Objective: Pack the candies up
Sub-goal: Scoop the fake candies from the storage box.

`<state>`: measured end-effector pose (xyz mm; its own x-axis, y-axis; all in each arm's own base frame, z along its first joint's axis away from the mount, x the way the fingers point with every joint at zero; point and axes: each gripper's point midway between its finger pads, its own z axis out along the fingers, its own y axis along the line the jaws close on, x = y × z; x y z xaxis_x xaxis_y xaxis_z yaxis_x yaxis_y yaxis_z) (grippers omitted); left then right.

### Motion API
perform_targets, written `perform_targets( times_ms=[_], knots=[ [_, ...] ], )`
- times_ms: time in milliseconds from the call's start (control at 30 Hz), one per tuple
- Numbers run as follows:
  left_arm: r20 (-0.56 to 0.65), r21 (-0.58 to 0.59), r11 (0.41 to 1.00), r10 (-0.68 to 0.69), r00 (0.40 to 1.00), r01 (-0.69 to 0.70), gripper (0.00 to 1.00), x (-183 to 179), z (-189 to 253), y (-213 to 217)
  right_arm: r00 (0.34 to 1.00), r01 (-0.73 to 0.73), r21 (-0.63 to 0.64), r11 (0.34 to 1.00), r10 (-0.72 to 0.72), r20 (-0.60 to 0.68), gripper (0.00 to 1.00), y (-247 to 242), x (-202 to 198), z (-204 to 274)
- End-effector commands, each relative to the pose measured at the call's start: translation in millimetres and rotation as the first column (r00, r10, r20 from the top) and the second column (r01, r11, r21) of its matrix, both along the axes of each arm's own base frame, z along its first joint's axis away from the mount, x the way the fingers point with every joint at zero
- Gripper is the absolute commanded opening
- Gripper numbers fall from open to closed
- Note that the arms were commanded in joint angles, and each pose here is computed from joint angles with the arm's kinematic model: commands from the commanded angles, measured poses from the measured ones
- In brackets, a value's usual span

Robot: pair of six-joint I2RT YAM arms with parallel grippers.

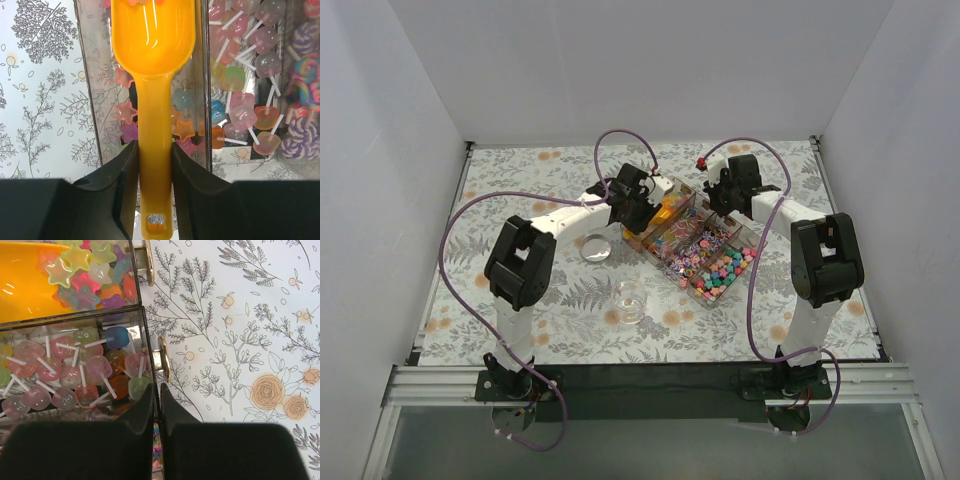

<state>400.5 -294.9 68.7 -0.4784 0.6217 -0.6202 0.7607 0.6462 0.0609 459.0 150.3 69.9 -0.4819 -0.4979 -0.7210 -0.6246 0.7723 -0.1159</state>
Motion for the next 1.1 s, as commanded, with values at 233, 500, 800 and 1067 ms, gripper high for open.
perform_targets(
  times_ms=[233,500,800,1067],
  knots=[
    [0.038,-0.049,0.998,-0.038,0.999,0.040,0.00,-12,40,3,0.997,0.059,-0.014,0.998,-0.058,0.057,0.01,-7,13,3],
    [0.075,-0.120,0.993,-0.003,0.997,0.012,0.00,-13,49,7,0.997,0.068,-0.014,0.998,-0.067,0.047,0.01,-10,13,-2],
    [0.135,-0.195,0.981,0.018,0.991,0.009,0.00,-14,59,9,0.997,0.072,0.001,0.997,-0.072,0.040,0.01,-10,13,-3],
    [0.194,-0.262,0.965,0.068,0.979,-0.015,0.00,-11,71,16,0.996,0.079,0.003,0.997,-0.079,0.028,0.03,-12,11,-7]
  ],
)
